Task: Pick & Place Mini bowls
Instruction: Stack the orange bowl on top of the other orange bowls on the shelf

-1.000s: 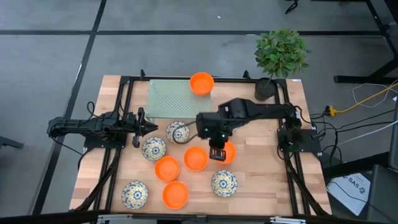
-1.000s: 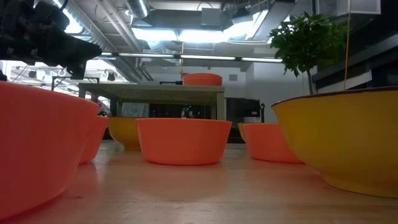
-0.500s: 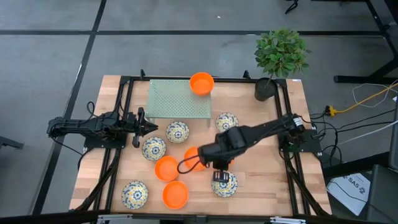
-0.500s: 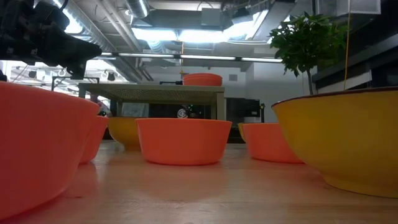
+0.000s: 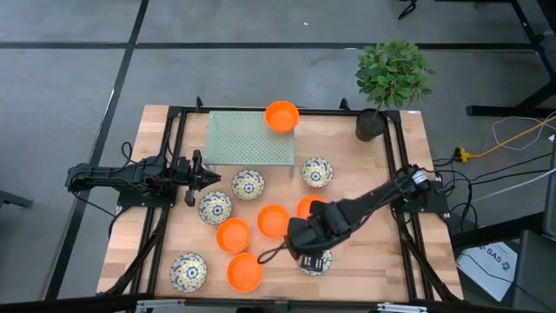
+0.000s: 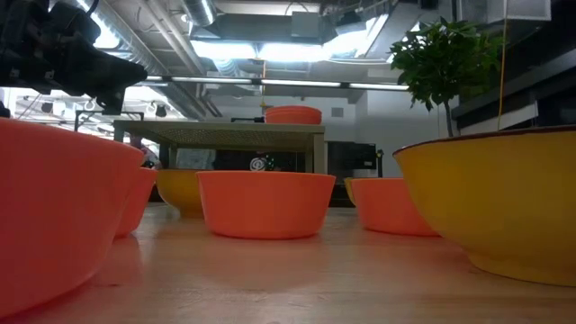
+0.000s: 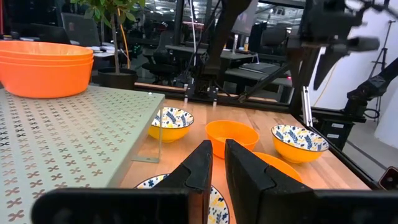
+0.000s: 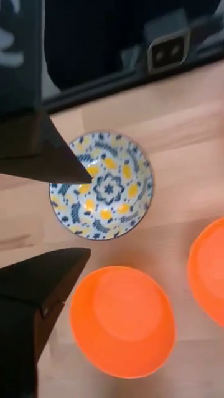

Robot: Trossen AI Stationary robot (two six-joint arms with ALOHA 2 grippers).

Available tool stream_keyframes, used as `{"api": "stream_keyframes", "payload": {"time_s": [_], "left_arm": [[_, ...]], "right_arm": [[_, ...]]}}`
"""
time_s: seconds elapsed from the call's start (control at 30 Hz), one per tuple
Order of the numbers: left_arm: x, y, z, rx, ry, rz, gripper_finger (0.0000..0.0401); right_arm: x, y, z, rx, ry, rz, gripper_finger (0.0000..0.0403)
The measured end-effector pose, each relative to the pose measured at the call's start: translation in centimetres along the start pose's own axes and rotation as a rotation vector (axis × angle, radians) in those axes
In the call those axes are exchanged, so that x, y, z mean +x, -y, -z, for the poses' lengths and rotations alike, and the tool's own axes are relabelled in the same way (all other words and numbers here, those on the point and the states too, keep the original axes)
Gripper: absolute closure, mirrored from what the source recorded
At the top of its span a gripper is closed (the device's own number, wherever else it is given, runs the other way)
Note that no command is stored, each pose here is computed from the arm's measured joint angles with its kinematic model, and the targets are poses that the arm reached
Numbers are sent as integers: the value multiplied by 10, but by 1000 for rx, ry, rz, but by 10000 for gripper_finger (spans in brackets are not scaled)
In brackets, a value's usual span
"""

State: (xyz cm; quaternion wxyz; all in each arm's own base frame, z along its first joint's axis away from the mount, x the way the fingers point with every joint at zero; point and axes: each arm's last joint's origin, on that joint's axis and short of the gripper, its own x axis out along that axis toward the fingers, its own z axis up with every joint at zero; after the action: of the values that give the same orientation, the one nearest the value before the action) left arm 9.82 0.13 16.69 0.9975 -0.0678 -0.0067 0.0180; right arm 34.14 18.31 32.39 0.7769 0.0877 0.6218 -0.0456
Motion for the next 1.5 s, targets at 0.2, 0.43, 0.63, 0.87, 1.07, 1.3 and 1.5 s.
{"api": "stream_keyframes", "payload": {"time_s": [0.2, 0.43, 0.63, 0.87, 1.07, 1.3, 1.5], "left_arm": [[0, 0, 0, 0, 0, 0, 363], [0, 0, 0, 0, 0, 0, 363], [0, 0, 0, 0, 0, 0, 363], [0, 0, 0, 0, 0, 0, 363], [0, 0, 0, 0, -1, 0, 363], [0, 0, 0, 0, -1, 0, 363], [0, 0, 0, 0, 0, 0, 363]], "right_arm": [[16, -13, 9, 14, 58, 50, 218], [34, -5, 11, 153, 131, 209, 218], [54, 9, 2, 282, 192, 250, 217], [85, 22, -5, 360, 228, 237, 220], [103, 38, -3, 423, 187, 259, 239], [121, 47, 0, 441, 139, 232, 259], [132, 50, 4, 417, 129, 229, 264]]}}
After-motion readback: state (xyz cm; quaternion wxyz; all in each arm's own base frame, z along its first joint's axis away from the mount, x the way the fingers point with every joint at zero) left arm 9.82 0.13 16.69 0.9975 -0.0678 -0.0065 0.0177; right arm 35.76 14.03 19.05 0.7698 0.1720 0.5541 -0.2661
